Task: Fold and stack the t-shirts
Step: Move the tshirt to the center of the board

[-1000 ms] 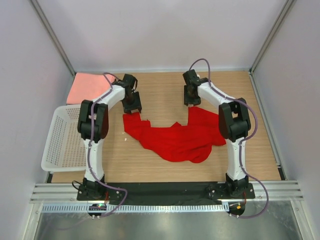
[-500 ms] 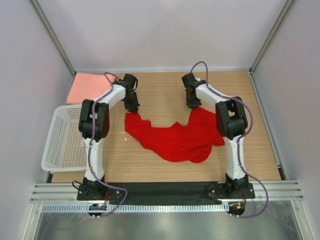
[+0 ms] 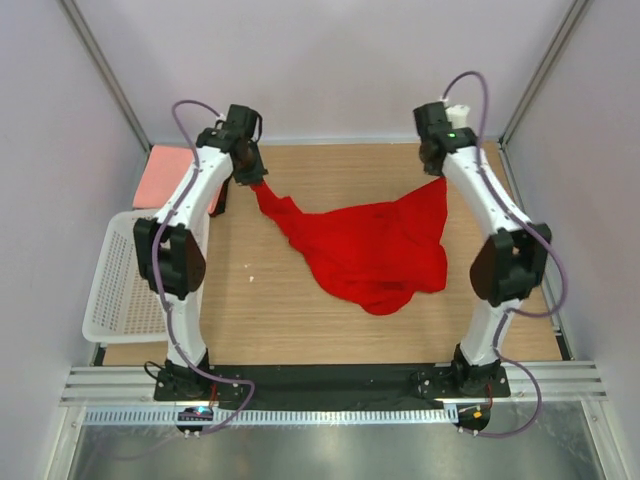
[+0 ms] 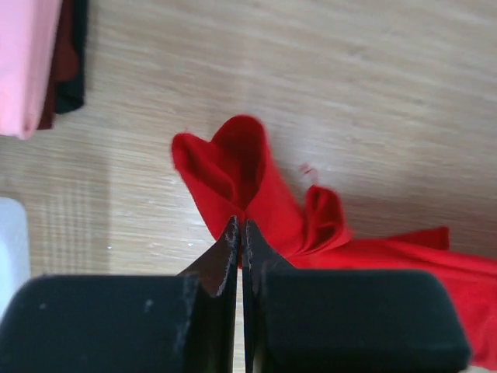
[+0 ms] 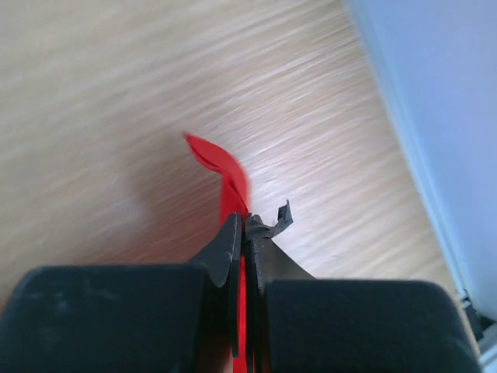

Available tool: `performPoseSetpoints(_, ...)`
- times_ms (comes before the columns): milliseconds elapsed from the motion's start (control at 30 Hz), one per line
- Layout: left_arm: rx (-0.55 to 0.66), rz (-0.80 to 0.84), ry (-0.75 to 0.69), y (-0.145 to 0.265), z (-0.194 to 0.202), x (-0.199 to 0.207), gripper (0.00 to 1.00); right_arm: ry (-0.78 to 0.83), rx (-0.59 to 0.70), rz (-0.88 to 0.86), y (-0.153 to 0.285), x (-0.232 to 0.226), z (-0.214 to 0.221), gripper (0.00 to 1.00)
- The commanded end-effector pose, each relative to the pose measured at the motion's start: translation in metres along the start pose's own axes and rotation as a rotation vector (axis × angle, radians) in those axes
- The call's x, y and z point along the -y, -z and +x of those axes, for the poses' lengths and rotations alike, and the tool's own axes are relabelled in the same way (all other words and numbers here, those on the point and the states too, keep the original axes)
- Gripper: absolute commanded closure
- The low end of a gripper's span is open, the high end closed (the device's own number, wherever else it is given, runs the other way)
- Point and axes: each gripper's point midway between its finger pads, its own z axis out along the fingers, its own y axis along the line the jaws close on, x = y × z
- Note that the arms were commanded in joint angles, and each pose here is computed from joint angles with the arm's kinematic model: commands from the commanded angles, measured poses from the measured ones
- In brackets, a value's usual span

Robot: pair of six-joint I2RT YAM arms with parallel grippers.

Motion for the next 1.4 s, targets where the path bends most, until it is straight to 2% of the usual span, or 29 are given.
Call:
performPoseSetpoints(0,0.096,-0.041,0.029,0.050,-0.022,-0.014,1.00,-0.143,0.161,0.163,0.062,0.092,-0.047,0.99)
performPoseSetpoints(100,0.088,-0.050,0.041,0.054,-0.011,-0.021,1.00,-0.198,0.191,0.182,0.083,0.123,-0.048,0.99)
performPoseSetpoints(267,0.098,-0.047,0.046,0.060,-0.003,-0.026,1.00,-0.249,0.215,0.180,0.107,0.151,-0.043,0.99)
performPoseSetpoints(400,0.096,-0.021,0.038,0.066,0.006,-0.027,1.00,-0.245,0.217,0.131,0.114,0.151,-0.038,0.99)
performPoseSetpoints(567,0.046,-0.047,0.033,0.060,0.034,-0.042,1.00,-0.243,0.196,0.036,0.119,0.139,-0.027,0.99)
performPoseSetpoints(633,0.035,-0.059,0.040,0.057,0.045,-0.047,0.99,-0.256,0.166,-0.074,0.122,0.122,-0.015,0.99)
performPoseSetpoints(667,-0.008,-0.095,0.037,0.046,0.064,-0.058,0.93,-0.250,0.126,-0.112,0.116,0.112,0.001,0.99)
performPoseSetpoints(733,-0.011,-0.096,0.047,0.043,0.074,-0.063,0.83,-0.295,0.105,-0.240,0.123,0.093,0.013,0.99)
performPoseSetpoints(767,-0.036,-0.098,0.042,0.038,0.086,-0.065,0.72,-0.293,0.066,-0.257,0.112,0.085,0.031,0.99)
performPoseSetpoints(800,-0.036,-0.091,0.041,0.039,0.089,-0.066,0.68,-0.298,0.054,-0.279,0.112,0.080,0.039,0.99)
performPoseSetpoints(867,-0.011,-0.039,-0.011,0.046,0.090,-0.053,0.60,-0.307,0.037,-0.306,0.110,0.076,0.053,0.99)
performPoseSetpoints(967,0.018,0.037,-0.109,0.057,0.099,-0.022,0.52,-0.273,-0.017,-0.282,0.090,0.071,0.077,0.99)
performPoseSetpoints(1033,-0.016,0.111,-0.159,0.060,0.118,0.004,0.52,-0.257,-0.044,-0.277,0.084,0.068,0.083,0.99)
performPoseSetpoints(1167,-0.104,0.254,-0.155,0.047,0.150,0.035,0.55,-0.260,-0.043,-0.297,0.081,0.061,0.080,0.99)
performPoseSetpoints(1200,-0.090,0.292,-0.150,0.041,0.148,0.043,0.55,-0.260,-0.038,-0.301,0.081,0.060,0.078,0.99)
performPoseSetpoints(1367,-0.198,0.353,-0.057,0.007,0.173,0.063,0.58,-0.258,-0.036,-0.305,0.079,0.058,0.076,0.99)
